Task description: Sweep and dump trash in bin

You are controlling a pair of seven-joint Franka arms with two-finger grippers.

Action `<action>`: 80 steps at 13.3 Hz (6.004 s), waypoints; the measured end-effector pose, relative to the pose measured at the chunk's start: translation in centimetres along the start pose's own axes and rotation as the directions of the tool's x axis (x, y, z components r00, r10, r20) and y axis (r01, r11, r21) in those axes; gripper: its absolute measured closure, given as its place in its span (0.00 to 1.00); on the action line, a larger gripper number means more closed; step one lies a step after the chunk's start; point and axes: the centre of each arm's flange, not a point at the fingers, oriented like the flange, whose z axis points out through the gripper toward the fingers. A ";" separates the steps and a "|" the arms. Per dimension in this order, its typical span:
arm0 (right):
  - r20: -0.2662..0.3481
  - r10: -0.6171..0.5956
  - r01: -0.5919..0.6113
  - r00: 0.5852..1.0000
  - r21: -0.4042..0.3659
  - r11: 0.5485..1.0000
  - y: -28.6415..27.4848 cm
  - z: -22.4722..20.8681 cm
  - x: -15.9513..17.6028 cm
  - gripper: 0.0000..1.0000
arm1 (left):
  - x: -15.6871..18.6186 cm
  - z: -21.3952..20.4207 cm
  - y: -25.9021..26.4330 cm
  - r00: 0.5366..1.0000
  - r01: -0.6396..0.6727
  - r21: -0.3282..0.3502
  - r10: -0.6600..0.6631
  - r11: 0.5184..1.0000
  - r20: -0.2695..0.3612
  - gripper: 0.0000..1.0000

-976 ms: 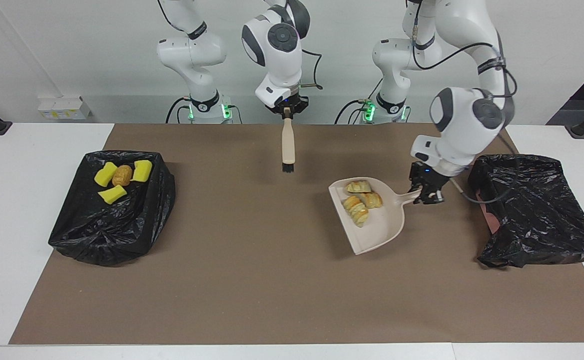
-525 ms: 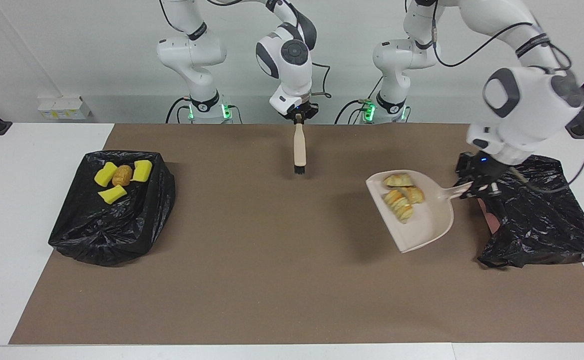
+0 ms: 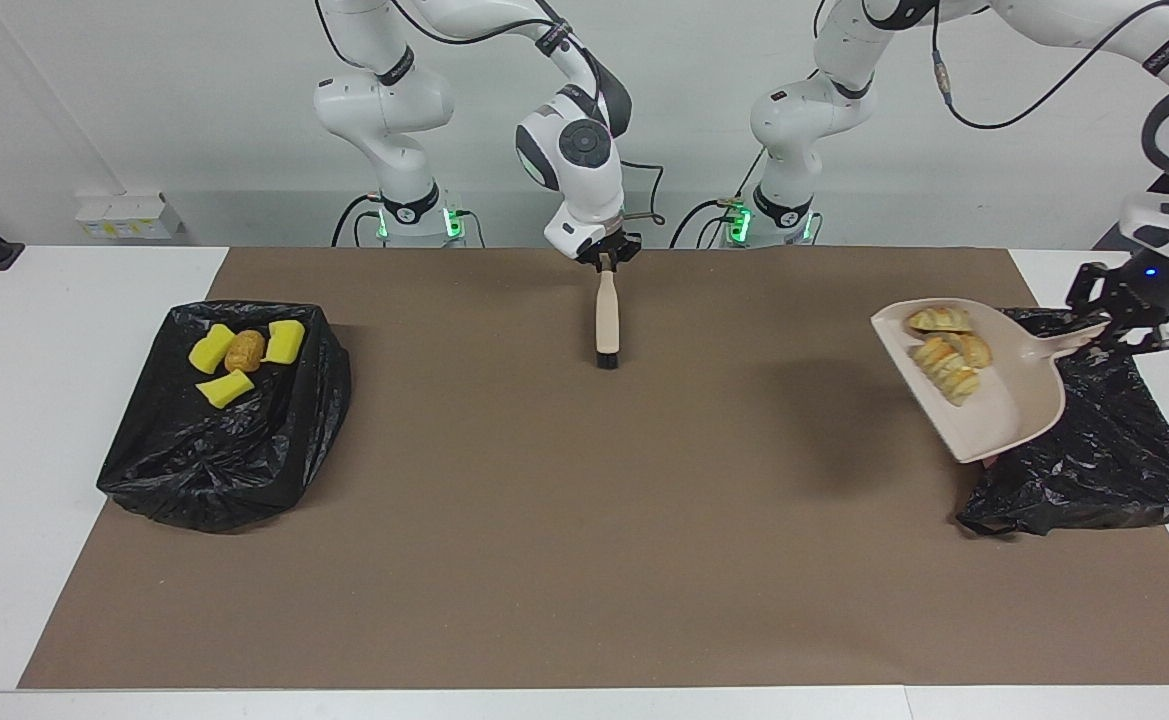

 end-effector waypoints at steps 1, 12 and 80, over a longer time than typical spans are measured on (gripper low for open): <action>-0.016 -0.018 0.017 1.000 -0.016 1.000 0.1 0.0 0.1 0.53 | -1.9 -0.4 0.2 0.999 -0.010 -0.002 0.010 1.000 0.047 0.69; -0.342 0.096 -0.101 0.935 0.003 0.995 11.2 -14.7 13.5 0.00 | -9.2 -3.7 -2.1 0.801 -0.166 -0.001 0.136 0.986 0.583 0.69; -0.295 0.067 -0.098 0.953 -0.092 0.991 35.9 -42.5 9.1 0.00 | 57.6 21.4 13.5 0.122 0.992 -0.029 -0.990 0.124 -0.063 0.29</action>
